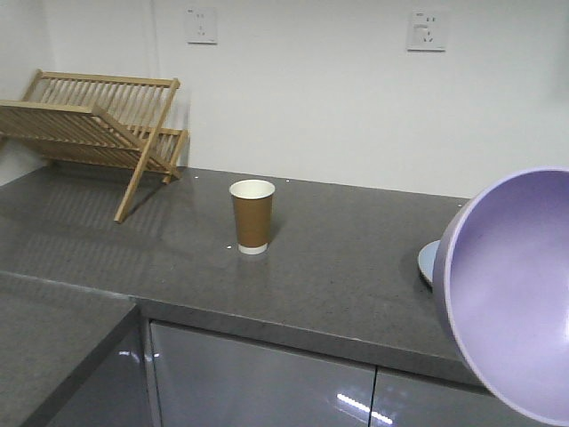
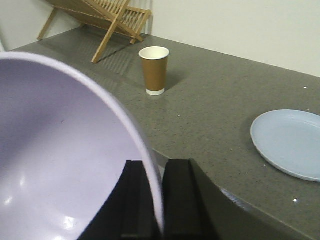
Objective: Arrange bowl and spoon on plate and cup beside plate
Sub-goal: 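Drive the base to the counter with the paper cup and blue plate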
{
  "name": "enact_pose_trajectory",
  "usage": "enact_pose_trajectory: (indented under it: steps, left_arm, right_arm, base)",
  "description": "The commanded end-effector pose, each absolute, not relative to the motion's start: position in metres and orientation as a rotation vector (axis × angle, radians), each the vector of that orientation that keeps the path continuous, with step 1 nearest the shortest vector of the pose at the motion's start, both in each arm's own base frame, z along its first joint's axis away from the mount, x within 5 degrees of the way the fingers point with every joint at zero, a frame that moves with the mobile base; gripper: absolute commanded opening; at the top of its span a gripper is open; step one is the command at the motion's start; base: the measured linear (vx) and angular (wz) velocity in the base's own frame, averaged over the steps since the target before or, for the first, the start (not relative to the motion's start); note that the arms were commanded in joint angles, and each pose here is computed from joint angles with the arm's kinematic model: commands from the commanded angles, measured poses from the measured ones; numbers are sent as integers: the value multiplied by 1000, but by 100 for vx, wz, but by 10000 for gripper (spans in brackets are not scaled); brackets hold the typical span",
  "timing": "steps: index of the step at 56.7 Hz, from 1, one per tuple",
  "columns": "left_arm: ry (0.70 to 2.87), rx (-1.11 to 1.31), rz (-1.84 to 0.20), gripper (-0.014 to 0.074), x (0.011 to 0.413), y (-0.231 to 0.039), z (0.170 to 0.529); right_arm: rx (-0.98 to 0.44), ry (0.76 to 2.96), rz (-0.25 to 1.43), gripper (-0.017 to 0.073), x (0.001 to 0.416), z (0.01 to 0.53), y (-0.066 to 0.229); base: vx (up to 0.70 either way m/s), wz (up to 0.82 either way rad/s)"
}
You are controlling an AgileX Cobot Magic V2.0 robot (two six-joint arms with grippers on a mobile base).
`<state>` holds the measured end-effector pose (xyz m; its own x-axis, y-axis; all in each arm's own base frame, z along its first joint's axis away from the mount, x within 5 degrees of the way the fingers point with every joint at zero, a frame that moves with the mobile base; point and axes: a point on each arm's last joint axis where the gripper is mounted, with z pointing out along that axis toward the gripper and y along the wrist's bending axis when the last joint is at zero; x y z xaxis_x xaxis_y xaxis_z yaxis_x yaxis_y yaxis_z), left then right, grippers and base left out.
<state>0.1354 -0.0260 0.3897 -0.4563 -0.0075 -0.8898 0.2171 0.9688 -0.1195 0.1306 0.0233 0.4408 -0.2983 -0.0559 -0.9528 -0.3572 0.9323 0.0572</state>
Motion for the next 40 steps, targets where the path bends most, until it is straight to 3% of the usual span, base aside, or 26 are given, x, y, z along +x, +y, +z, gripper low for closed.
enact_pose_trajectory:
  steps: [1,40]
  left_arm:
    - [1926,126,-276,-3,136,-26,406]
    - [1926,126,-276,-3,136,-26,406]
  right_arm:
    - [-260,1765,309,-9,130,456,23]
    - [-260,1765,309,-9,130,456,23]
  base:
    - [21,-35]
    - [24,-32]
